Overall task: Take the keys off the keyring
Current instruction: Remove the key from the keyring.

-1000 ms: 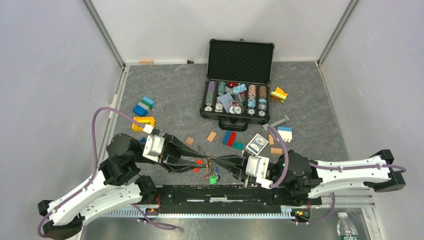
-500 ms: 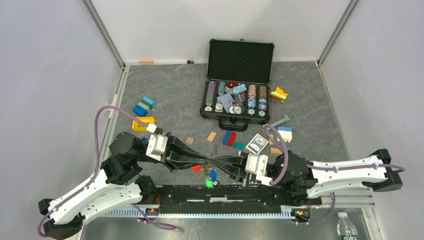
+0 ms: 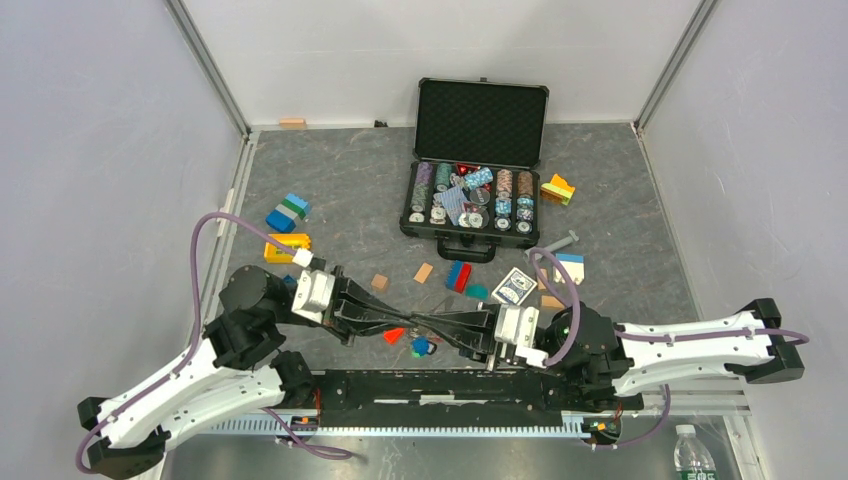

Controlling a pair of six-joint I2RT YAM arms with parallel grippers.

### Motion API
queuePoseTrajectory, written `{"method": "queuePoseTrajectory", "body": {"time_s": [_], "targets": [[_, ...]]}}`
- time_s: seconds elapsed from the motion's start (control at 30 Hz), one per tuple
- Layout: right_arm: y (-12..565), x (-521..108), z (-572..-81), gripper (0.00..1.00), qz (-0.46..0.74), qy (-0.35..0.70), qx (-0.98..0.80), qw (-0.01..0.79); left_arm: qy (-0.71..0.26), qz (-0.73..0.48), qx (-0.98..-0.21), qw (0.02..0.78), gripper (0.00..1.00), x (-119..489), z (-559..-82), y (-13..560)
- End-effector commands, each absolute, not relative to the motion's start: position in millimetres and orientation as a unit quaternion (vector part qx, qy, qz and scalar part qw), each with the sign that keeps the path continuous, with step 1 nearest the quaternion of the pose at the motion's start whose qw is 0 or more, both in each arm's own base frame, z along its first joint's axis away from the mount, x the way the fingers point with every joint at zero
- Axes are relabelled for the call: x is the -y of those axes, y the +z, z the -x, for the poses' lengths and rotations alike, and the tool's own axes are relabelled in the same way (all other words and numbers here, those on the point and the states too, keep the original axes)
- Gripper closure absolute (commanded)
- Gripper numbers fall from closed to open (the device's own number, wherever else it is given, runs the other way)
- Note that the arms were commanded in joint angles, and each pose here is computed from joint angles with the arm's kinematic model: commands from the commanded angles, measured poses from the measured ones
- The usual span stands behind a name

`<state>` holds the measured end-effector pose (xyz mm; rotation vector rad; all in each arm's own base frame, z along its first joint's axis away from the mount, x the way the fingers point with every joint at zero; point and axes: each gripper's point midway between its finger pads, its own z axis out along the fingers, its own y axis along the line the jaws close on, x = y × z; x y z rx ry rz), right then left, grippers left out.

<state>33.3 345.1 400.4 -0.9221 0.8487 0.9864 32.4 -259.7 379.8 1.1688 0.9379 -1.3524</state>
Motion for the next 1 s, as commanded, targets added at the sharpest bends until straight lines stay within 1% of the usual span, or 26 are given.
{"method": "queuePoseTrajectory", "body": {"time_s": [0.0,0.13,0.27,0.4,0.5,0.57,0.7,0.77,0.87,0.97], "targets": [[412.2,-337.8,-26.8,0.97,0.398,0.466,-0.363,0.702,-0.550,-0.487,-0.373,0.566,0.98,258.5,-38.1,386.1],[415.8,-331.0,-22.7,0.79,0.402,0.471,-0.346,0.704,-0.547,-0.488,-0.372,0.569,0.98,257.5,-38.2,384.2],[423.0,-319.3,-16.9,0.70,0.404,0.480,-0.321,0.709,-0.548,-0.485,-0.374,0.570,0.98,256.3,-38.2,382.7],[429.0,-304.5,-15.9,0.64,0.392,0.488,-0.306,0.718,-0.547,-0.480,-0.378,0.571,0.98,255.3,-39.2,380.6],[430.7,-295.3,-17.2,0.63,0.387,0.487,-0.302,0.723,-0.548,-0.479,-0.381,0.570,0.98,254.9,-39.2,378.7],[425.8,-293.9,-17.7,0.65,0.398,0.480,-0.307,0.719,-0.547,-0.480,-0.381,0.570,0.98,253.6,-38.3,378.7],[403.4,-301.7,-16.9,0.64,0.455,0.450,-0.332,0.693,-0.539,-0.501,-0.366,0.570,0.98,249.5,-31.8,379.6],[391.4,-307.9,-13.1,0.63,0.488,0.440,-0.339,0.674,-0.536,-0.514,-0.347,0.572,0.98,247.1,-26.4,381.9],[378.0,-313.4,-5.7,0.63,0.520,0.437,-0.336,0.653,-0.532,-0.531,-0.297,0.589,0.98,241.8,-15.9,389.5],[372.6,-317.5,5.2,0.63,0.539,0.447,-0.317,0.640,-0.537,-0.519,-0.256,0.614,0.98,235.7,-9.6,401.5]]}}
